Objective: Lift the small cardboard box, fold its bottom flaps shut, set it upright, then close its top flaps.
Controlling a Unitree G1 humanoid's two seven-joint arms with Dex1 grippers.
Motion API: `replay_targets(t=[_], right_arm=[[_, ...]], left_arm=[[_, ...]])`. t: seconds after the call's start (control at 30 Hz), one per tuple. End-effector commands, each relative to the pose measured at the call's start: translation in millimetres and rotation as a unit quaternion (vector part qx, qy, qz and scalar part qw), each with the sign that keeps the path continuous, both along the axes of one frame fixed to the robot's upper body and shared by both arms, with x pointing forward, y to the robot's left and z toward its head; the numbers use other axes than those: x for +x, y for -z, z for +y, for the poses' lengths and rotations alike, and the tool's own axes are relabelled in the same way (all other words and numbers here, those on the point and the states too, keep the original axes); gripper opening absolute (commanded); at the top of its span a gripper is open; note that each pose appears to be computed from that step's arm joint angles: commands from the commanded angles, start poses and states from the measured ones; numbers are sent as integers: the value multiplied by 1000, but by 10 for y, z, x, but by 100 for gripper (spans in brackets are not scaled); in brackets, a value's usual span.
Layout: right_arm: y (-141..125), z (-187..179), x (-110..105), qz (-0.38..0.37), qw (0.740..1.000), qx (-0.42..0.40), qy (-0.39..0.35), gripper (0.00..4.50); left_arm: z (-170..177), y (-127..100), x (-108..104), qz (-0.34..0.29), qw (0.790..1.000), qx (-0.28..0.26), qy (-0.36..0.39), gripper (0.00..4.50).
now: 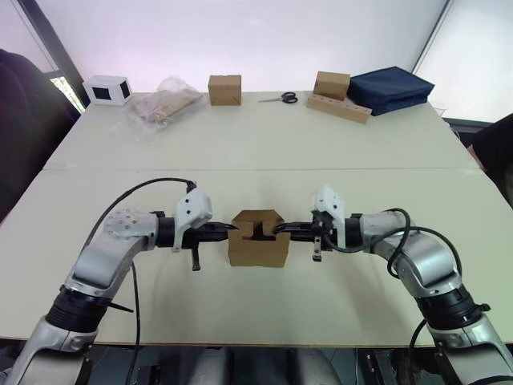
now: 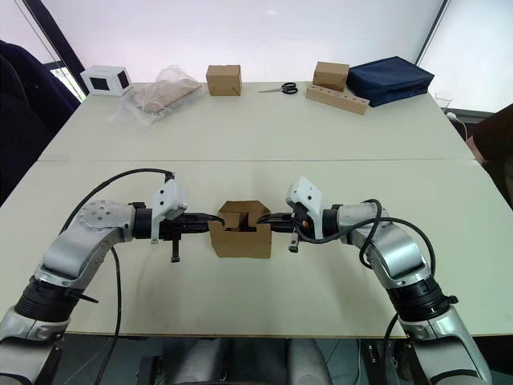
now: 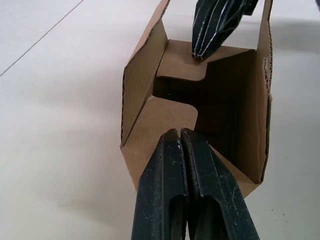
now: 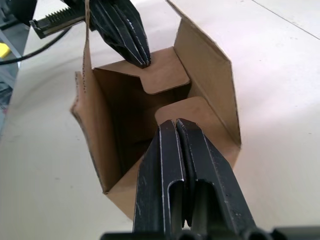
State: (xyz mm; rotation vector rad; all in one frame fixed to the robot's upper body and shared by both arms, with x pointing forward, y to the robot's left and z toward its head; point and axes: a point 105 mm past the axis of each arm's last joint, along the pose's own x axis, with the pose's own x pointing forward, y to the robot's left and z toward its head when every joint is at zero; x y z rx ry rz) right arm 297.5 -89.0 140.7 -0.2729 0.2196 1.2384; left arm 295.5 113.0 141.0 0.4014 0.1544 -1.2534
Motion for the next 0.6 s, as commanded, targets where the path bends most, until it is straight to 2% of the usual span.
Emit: replay_targets(t=[0.03,0.33,0.47,0.6], right_arm=[[-115,-30,-17,-27,999,-28,-4,0],[-569,-231,-81,-42,998,51,7,0],[-749,-327,-103,-38,996,82,14,0],[-715,-290,-247,-19,997,68,-10,0]], left_arm=[[53,76,6,10,999,32,-9,5],[351,-357,106,27,998,-42,-43,5],[487,-488,247,20,998,-38,-53,5],[516,-458,438,1,999,-9,-53,5]])
